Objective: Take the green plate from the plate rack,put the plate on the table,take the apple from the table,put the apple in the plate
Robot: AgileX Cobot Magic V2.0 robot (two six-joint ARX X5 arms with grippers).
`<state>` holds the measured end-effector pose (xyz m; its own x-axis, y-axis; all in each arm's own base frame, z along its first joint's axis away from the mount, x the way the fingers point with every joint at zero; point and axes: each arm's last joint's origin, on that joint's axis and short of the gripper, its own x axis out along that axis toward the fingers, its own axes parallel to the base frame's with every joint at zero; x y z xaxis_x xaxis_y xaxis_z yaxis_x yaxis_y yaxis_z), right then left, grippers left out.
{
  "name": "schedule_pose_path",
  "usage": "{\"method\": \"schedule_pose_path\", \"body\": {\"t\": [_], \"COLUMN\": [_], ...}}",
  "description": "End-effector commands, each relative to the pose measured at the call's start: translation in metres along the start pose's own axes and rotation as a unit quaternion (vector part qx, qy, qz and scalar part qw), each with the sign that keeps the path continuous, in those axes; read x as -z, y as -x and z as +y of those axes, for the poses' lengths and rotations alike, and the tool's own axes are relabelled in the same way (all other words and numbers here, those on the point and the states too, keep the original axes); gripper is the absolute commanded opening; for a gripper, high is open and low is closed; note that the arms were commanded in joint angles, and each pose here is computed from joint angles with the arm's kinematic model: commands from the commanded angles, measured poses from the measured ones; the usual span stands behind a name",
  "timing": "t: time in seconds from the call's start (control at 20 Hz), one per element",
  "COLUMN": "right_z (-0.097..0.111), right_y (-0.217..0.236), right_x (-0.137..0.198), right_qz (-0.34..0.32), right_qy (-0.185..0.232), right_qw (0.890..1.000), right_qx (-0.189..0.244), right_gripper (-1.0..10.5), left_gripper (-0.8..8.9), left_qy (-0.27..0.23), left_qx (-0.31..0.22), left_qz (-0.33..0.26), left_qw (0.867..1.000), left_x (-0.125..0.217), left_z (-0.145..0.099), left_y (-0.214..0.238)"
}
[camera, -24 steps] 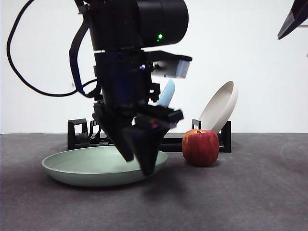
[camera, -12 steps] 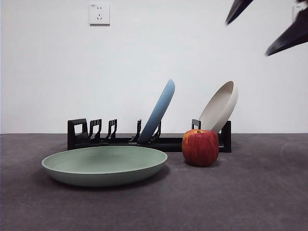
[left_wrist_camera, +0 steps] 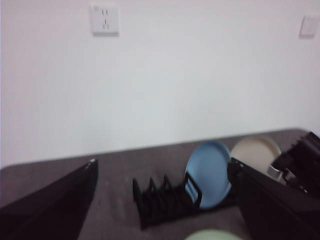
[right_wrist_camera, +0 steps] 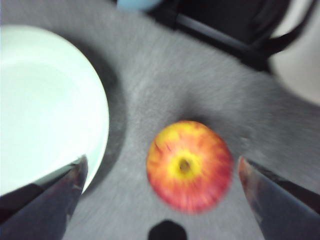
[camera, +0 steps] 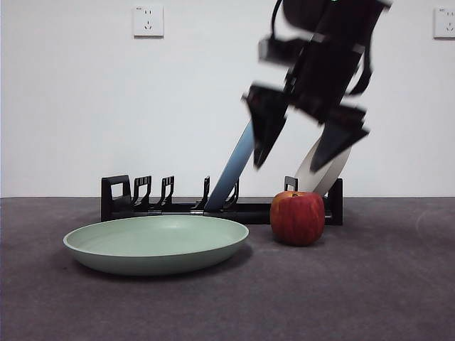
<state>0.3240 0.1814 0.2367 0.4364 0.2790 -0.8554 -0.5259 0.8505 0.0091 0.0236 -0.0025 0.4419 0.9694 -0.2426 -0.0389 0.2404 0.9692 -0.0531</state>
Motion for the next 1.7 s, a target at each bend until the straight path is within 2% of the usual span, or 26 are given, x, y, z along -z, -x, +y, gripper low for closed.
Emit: {"method": "schedule_pose_path", "body": {"t": [0.05,0.25,0.45,0.5,0.55,0.65,0.7,1.0,1.1,1.2,1.35,1.5,1.7], "right_z": [0.001,0.000,0.000,0.000,0.000,0.000,0.000,0.002,0.012,0.026,0.053,0.086,0.120], "right_y": [-0.024,-0.047,-0.049,-0.049,-0.049,-0.049,-0.049,-0.034,-0.012,0.010,0.029,0.029,0.008], "right_x": [0.003,0.007,0.005,0.006,0.007,0.009,0.010,0.001,-0.013,-0.028,-0.046,-0.047,-0.041], "right_qz": [0.021,0.039,0.033,0.035,0.039,0.051,0.054,0.030,-0.008,-0.049,-0.090,-0.113,-0.096], "right_qy": [0.009,0.010,0.010,0.008,0.008,0.009,0.009,0.009,0.016,0.026,0.041,0.074,0.106], "right_qw": [0.999,0.998,0.999,0.999,0.998,0.998,0.998,0.999,1.000,0.998,0.992,0.986,0.982], "right_qx": [0.039,0.041,0.038,0.038,0.038,0.037,0.037,0.037,0.021,-0.032,-0.074,-0.099,-0.121], "right_gripper": [5.1,5.1,5.0,4.6,3.7,0.8,0.1,-0.1,-0.1,-0.1,-0.1,-0.1,-0.1], "left_gripper": [4.36,4.36,4.36,4.36,4.36,4.36,4.36,4.36,4.36,4.36,4.36,4.36,4.36], "left_qy": [0.005,0.002,0.002,0.002,0.002,0.000,-0.001,-0.004,-0.004,-0.004,-0.004,-0.006,-0.006], "left_qx": [-0.004,-0.005,-0.005,-0.005,-0.005,-0.005,-0.005,-0.005,-0.005,-0.005,-0.005,-0.005,-0.005], "left_qz": [0.018,0.023,0.023,0.023,0.023,0.025,0.027,0.033,0.033,0.033,0.033,0.036,0.036], "left_qw": [1.000,1.000,1.000,1.000,1.000,1.000,1.000,0.999,0.999,0.999,0.999,0.999,0.999], "left_x": [0.005,0.006,0.006,0.006,0.006,0.006,0.007,0.008,0.008,0.008,0.008,0.009,0.008], "left_z": [0.000,0.000,0.000,0.000,0.000,0.000,0.000,0.000,0.000,0.000,0.000,0.000,0.000], "left_y": [-0.001,-0.001,-0.001,-0.001,-0.001,-0.001,-0.001,-0.001,-0.001,-0.001,-0.001,-0.001,-0.001]}}
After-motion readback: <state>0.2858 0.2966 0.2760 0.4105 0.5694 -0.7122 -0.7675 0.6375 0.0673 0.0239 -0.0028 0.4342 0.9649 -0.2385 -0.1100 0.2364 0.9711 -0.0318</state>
